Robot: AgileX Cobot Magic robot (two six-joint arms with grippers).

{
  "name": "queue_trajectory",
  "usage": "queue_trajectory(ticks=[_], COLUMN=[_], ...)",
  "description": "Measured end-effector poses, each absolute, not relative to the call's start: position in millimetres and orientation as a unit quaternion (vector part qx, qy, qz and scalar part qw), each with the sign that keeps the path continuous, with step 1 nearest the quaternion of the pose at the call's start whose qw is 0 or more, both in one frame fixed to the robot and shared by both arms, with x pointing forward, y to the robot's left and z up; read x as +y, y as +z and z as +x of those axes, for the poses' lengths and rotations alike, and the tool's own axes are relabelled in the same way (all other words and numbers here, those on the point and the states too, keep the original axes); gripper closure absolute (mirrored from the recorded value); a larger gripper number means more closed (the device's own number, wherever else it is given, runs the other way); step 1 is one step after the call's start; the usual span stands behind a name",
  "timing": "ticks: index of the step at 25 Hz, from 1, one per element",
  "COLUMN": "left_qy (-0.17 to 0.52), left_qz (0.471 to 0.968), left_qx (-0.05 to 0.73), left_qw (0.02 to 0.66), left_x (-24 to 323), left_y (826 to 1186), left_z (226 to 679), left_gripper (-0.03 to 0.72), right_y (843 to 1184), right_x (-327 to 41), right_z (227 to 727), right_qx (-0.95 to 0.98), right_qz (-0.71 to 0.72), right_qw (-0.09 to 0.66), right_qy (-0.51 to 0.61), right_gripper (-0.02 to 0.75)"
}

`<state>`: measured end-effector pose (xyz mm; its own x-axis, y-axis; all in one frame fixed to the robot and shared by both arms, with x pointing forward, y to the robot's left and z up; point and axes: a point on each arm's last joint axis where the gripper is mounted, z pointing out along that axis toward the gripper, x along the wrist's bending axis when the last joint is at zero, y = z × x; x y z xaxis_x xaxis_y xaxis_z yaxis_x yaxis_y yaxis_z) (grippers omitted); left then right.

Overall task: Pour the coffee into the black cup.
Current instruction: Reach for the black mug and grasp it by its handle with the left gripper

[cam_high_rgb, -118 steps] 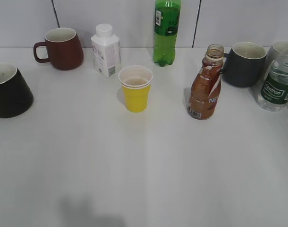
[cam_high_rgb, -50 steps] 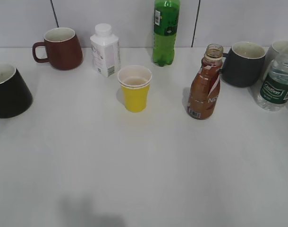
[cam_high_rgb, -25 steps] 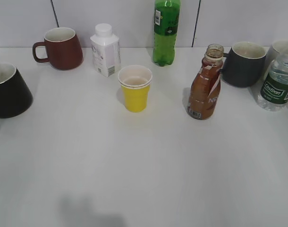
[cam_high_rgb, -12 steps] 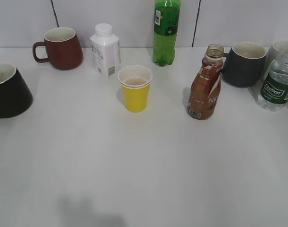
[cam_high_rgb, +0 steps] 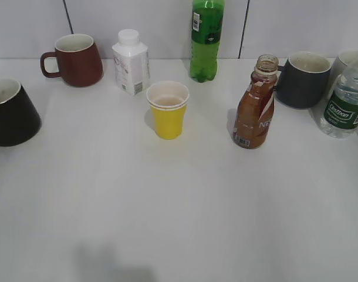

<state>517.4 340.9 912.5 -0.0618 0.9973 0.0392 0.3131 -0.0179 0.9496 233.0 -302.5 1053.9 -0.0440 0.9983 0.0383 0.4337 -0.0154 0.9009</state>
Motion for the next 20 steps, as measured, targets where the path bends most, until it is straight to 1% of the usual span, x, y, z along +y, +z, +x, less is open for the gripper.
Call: queue_trajectory(ticks=[7,15,18,20], left_qy=[0.433,0.438,0.438,0.438], left_qz=[0.567,0.566,0.575,0.584], left_qx=[0.585,0.581,0.572,0.563], left_qw=[0.386,0.388,0.387,0.388], left_x=[341.8,345.0,348.8,350.8], left_y=[907.4,911.2,910.0,907.8], left_z=[523.4,533.5,537.1,540.0], left_gripper=[0.251,0.258,0.285,0.323], right_y=[1053.9,1053.9,1053.9,1053.9], right_x=[-302.5,-302.5,-302.5,-302.5], right_z=[233.0,233.0,233.0,233.0], right_qx=[0.604,0.605,0.605,0.605], right_qz=[0.592,0.592,0.592,0.592], right_qw=[0.356,0.357,0.357,0.357], right_qy=[0.396,0.396,0.396,0.396], right_gripper=[0.258,0.258,0.258,0.258])
